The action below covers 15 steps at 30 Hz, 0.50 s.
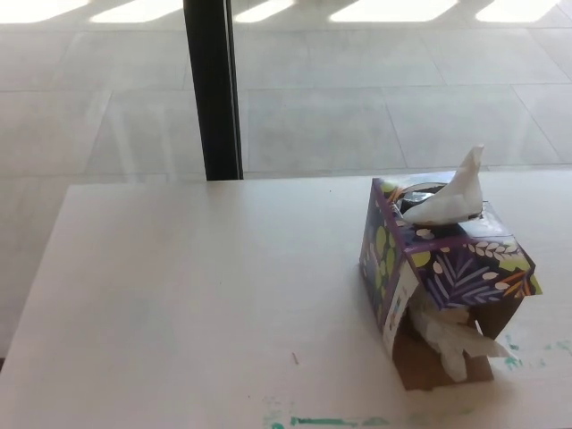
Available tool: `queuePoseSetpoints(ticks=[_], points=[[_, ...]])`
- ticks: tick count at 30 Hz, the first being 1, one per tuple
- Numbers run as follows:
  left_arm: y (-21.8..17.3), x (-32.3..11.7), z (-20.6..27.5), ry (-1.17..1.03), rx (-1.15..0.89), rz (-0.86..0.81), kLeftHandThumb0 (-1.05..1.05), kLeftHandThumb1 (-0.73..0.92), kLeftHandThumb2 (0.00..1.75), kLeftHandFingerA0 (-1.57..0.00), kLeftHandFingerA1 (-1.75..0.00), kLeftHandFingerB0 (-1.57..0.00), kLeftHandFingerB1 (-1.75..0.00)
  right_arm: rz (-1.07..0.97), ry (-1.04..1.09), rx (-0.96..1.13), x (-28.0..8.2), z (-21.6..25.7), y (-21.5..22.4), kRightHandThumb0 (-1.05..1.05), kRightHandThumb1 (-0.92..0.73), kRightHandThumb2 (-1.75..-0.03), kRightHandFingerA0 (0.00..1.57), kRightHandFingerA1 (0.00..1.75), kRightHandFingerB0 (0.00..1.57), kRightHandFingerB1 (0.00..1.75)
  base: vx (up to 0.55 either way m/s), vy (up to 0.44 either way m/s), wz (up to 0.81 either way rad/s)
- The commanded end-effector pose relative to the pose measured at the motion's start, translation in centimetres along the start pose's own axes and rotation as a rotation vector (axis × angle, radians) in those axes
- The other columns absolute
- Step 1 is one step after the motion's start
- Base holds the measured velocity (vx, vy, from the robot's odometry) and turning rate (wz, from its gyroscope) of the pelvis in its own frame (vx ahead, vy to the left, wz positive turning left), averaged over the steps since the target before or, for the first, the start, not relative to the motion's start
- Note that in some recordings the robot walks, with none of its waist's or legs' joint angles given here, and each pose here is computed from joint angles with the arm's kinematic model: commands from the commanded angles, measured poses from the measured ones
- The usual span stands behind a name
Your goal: The robot uses its right hand to pull out a tissue from the tissue box kept in the middle of the desk and put it on the right side
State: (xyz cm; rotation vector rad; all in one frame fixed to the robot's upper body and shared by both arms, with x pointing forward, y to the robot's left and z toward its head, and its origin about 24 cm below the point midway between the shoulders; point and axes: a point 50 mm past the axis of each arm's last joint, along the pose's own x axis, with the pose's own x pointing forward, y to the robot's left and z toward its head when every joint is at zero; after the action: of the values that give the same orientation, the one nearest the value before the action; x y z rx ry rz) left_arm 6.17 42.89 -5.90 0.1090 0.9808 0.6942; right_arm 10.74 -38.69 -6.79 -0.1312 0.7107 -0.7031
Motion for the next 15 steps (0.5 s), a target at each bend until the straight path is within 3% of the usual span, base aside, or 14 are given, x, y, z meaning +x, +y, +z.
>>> queuePoseSetpoints(ticks=[1,4,5,6,8,9,10,13,14,15], points=[[0.7,-0.1,0.4,-0.003,-0.062,-0.02,-0.68,0.86,0.65,-0.58,-0.65,-0.46,-0.47,-0.037,-0.095,0.088,0.1,2.0,-1.8,-0.86,-0.68,-0.62,1.23,0.75,0.67,0.72,0.0,0.0,0.0],[0.7,-0.1,0.1,0.011,-0.062,-0.017,-0.68,0.86,0.65,-0.56,-0.63,-0.44,-0.47,-0.035,-0.195,0.073,1.0,5.9,-2.6,-0.84,-0.66,-0.61,1.16,0.73,0.67,0.67,0.0,0.0,0.0],[0.8,-0.1,0.1,0.011,-0.054,-0.017,-0.68,0.87,0.65,-0.56,-0.61,-0.44,-0.45,-0.019,-0.234,0.09,1.2,7.1,-2.5,-0.84,-0.48,-0.98,1.08,0.77,0.59,0.68,0.0,0.0,0.0],[0.8,-0.1,0.3,0.004,-0.051,-0.021,-0.69,0.86,0.65,-0.57,-0.64,-0.45,-0.47,0.028,-0.335,0.111,1.3,9.6,-2.3,-0.85,-0.66,-0.6,1.04,0.74,0.48,0.58,0.0,0.0,0.0],[0.8,-0.1,0.3,0.001,-0.05,-0.024,-0.69,0.86,0.65,-0.57,-0.64,-0.45,-0.47,0.05,-0.377,0.119,1.3,10.7,-2.2,-0.85,-0.66,-0.6,1.04,0.74,0.48,0.58,0.0,0.0,0.0],[0.8,-0.2,0.4,-0.007,-0.013,-0.023,-0.68,0.88,0.66,-0.57,-0.61,-0.44,-0.46,0.104,-0.529,0.116,0.6,16.6,-1.6,-0.7,-0.75,-0.63,0.55,0.64,0.2,0.35,0.0,0.0,0.0],[0.8,-0.1,0.4,0.003,-0.038,-0.023,-0.7,0.86,0.65,-0.56,-0.62,-0.44,-0.46,0.132,-0.586,0.112,-0.1,18.8,-1.6,-0.67,-0.77,-0.63,0.45,0.56,0.17,0.33,0.0,0.0,0.0],[0.7,-0.1,0.2,0.009,-0.046,-0.027,-0.69,0.86,0.65,-0.55,-0.62,-0.44,-0.46,0.105,-0.663,0.094,-0.9,21.4,-1.7,-0.7,-0.76,-0.63,0.47,0.59,0.22,0.36,0.0,0.0,0.0],[0.7,-0.1,0.1,0.016,-0.061,-0.016,-0.68,0.85,0.65,-0.58,-0.63,-0.46,-0.46,0.088,-0.773,0.053,-2.7,25.4,-1.2,-0.67,-0.77,-0.64,0.41,0.63,0.19,0.3,0.0,0.0,0.0],[0.6,-0.1,0.1,0.018,-0.059,-0.012,-0.68,0.86,0.65,-0.57,-0.63,-0.46,-0.46,0.076,-0.842,0.027,-4.0,27.6,-0.9,-0.65,-0.77,-0.63,0.38,0.55,0.16,0.29,0.0,0.0,0.0]])
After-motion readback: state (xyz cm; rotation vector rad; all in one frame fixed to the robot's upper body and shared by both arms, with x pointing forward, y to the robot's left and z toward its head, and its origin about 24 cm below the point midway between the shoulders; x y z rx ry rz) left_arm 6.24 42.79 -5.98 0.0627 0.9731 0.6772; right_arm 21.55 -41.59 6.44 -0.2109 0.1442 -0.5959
